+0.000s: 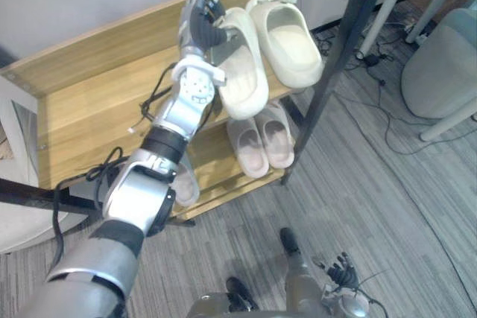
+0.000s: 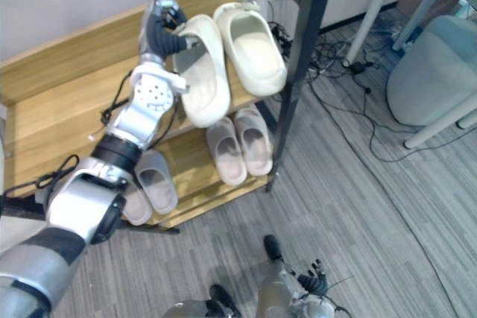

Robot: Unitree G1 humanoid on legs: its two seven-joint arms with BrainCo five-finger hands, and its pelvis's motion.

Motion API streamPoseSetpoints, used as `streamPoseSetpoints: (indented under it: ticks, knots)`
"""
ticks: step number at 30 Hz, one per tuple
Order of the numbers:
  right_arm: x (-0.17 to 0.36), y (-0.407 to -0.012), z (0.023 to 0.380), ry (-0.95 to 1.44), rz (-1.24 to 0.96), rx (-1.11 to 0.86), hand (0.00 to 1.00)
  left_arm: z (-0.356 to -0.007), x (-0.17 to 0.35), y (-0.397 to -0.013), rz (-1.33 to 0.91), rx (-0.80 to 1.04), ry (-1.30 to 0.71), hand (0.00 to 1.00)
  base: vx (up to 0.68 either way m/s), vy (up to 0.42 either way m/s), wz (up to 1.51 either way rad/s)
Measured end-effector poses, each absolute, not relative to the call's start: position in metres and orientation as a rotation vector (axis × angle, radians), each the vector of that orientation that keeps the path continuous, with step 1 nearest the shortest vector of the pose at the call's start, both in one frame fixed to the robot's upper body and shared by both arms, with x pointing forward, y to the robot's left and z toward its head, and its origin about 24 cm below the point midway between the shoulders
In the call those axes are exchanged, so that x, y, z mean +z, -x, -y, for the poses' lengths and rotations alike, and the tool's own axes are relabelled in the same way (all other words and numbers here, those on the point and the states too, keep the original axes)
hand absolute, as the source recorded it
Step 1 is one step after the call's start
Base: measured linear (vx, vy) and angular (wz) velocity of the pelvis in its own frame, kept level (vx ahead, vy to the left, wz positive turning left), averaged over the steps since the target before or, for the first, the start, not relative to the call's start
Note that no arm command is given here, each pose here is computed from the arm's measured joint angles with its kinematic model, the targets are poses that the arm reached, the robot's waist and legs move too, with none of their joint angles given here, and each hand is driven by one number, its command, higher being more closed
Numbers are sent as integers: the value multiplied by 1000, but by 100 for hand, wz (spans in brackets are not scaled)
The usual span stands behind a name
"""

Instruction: Organize the slippers on the shoe rack

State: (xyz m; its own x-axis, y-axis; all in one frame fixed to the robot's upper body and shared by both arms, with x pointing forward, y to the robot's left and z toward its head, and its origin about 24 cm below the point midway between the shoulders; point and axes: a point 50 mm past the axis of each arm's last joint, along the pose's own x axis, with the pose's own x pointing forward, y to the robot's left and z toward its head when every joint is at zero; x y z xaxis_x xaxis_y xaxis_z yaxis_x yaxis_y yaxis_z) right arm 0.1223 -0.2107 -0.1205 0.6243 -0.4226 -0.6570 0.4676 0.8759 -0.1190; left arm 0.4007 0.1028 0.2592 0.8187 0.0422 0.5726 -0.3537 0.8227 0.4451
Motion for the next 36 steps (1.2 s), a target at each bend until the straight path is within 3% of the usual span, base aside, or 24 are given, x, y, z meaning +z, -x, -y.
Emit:
streamPoseSetpoints:
  ticks: [15, 19, 36]
  knots:
    - [-124, -120, 207, -80, -755, -510, 0, -79, 234, -401, 486, 137, -421, 0, 22, 34, 10]
    - [-127, -119, 207, -86, -775, -517, 0, -65, 201, -397, 390, 58, -406, 0, 6, 29, 12]
    - [-137, -106, 206, -104, -844, -531, 0, -51, 195, -389, 372, -30, -272, 0, -3, 19, 14]
